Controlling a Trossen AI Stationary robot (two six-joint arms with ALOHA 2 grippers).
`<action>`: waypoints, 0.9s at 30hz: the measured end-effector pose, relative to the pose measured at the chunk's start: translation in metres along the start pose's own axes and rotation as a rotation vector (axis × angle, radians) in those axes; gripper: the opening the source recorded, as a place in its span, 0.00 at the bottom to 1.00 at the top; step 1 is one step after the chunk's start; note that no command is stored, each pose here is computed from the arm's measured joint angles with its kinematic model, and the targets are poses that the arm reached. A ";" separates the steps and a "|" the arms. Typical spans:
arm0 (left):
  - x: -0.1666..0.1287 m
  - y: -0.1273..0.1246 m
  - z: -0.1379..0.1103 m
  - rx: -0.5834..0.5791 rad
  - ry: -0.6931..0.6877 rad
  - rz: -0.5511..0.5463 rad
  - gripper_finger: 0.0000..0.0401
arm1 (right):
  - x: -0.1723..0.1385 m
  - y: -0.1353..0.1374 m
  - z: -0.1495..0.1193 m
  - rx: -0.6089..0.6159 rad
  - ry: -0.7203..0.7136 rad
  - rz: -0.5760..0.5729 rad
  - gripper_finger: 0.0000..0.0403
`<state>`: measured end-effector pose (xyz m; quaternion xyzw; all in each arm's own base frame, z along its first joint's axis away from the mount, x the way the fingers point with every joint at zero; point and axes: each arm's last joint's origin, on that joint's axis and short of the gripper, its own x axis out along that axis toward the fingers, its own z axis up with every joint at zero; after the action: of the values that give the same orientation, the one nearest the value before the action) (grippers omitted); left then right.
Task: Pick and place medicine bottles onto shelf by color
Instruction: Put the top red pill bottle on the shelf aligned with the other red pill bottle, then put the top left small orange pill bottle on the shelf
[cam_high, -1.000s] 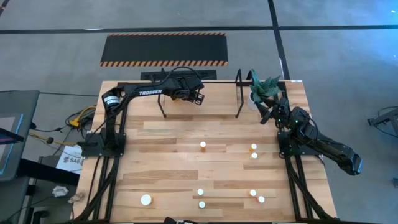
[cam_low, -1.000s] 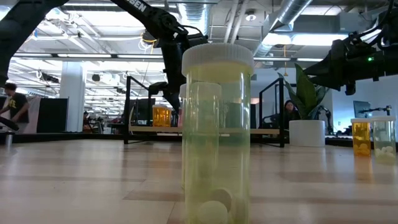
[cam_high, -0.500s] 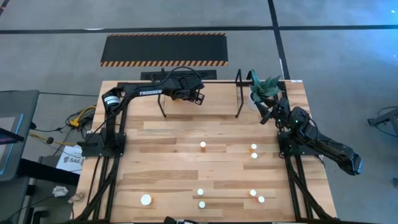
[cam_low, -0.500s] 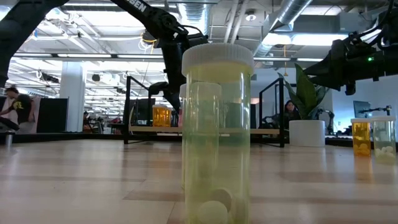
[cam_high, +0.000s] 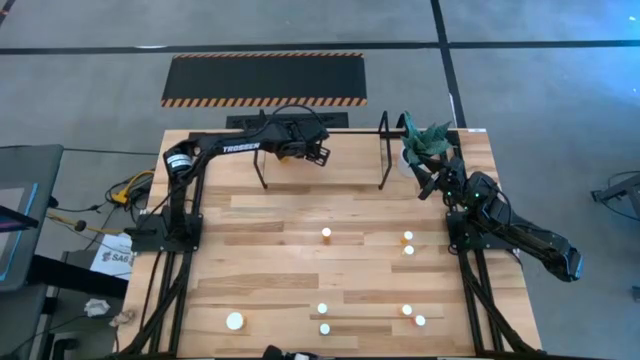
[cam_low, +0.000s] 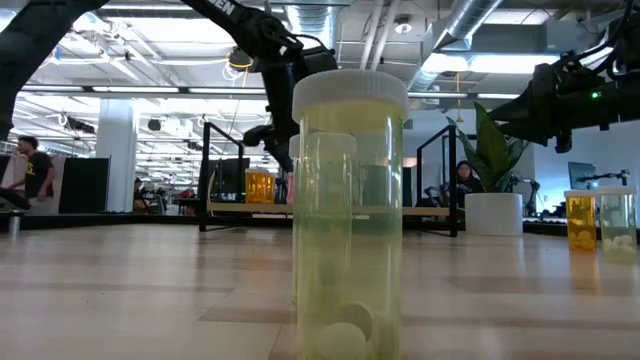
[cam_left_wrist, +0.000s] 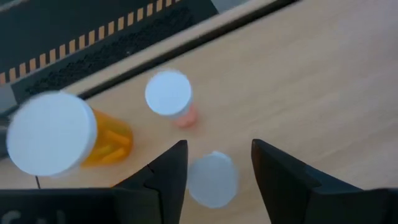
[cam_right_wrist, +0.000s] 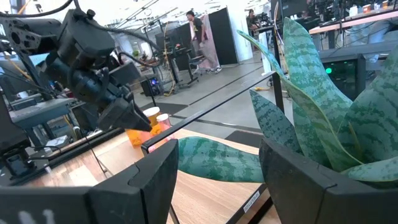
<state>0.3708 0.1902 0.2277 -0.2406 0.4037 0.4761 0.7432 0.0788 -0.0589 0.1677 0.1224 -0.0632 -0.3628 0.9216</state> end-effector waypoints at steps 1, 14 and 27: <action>-0.001 0.000 0.001 0.005 -0.004 0.000 0.43 | 0.000 0.000 0.000 0.000 0.000 0.000 0.62; -0.035 0.009 0.015 -0.004 -0.109 -0.005 0.45 | 0.000 0.000 0.000 0.000 -0.001 0.000 0.62; -0.091 -0.029 0.007 0.182 -0.309 -0.196 0.45 | 0.000 0.000 0.000 0.000 -0.001 0.000 0.62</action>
<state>0.3796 0.1361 0.3062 -0.1346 0.3008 0.3942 0.8579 0.0788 -0.0589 0.1677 0.1223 -0.0635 -0.3628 0.9216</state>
